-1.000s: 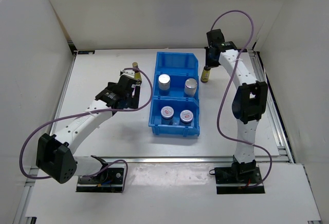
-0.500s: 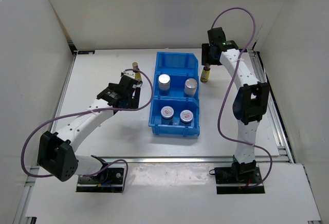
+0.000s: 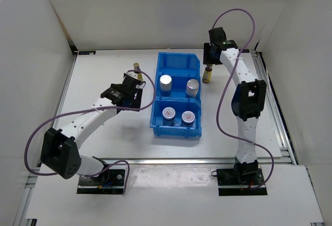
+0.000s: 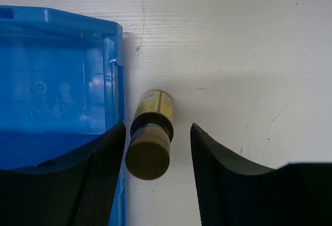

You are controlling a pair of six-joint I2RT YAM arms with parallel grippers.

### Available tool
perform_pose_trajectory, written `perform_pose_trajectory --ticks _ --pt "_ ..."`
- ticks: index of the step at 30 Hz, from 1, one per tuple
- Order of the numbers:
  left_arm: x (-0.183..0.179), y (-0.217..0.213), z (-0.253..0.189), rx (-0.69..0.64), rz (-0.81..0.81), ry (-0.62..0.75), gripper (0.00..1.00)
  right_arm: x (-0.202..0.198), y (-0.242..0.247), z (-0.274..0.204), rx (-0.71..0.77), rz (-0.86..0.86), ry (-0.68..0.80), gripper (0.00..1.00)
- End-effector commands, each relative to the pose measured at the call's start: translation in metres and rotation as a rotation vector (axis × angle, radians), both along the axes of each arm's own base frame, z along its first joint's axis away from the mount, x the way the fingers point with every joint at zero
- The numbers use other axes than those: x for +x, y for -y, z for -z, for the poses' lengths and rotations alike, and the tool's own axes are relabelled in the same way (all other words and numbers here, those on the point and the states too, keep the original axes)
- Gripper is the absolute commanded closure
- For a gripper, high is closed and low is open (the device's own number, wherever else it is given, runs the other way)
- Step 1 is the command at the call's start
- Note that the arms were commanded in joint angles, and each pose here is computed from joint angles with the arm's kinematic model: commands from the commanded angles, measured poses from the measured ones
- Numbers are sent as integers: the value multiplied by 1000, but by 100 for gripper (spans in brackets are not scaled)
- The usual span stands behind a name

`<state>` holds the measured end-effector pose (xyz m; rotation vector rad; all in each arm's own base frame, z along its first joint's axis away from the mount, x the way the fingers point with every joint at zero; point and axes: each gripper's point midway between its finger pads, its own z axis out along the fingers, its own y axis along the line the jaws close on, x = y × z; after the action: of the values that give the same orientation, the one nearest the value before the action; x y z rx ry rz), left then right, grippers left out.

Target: Organize the condiment bottles

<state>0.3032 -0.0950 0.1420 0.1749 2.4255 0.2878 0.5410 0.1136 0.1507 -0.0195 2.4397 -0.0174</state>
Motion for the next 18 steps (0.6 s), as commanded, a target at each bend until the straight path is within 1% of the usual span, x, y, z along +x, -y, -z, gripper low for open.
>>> perform_pose_trajectory --ticks 1,3,4,5,8,9,10,11,13,14,17,18 --pt "7 0 -13 9 -10 29 0 8 -2 -12 34 3 35 43" --pt "8 -1 -11 20 -15 25 0 7 -2 -9 32 3 26 48" --pt "8 -1 -11 20 -15 25 0 7 -2 -9 32 3 26 52" --pt "6 -2 -10 25 -15 17 0 7 -2 -9 32 3 26 62" --pt "6 -2 -10 25 -15 17 0 6 -2 -15 34 3 36 77" --pt "6 -2 -10 25 -15 17 0 6 -2 -15 35 3 36 85" --pt "6 -2 -10 25 -15 17 0 5 -2 -28 47 10 60 90" --pt "6 -2 -10 25 -15 17 0 3 2 -32 42 32 68 97" --pt "6 -2 -10 25 -15 17 0 -3 1 -57 47 45 125 100" --pt "6 -2 -10 25 -15 17 0 -4 1 -65 53 45 147 100" --pt "6 -2 -10 19 -22 19 0 -14 -20 -111 44 8 264 100" --pt "6 -2 -10 19 -22 19 0 -15 -24 -118 34 0 286 100"
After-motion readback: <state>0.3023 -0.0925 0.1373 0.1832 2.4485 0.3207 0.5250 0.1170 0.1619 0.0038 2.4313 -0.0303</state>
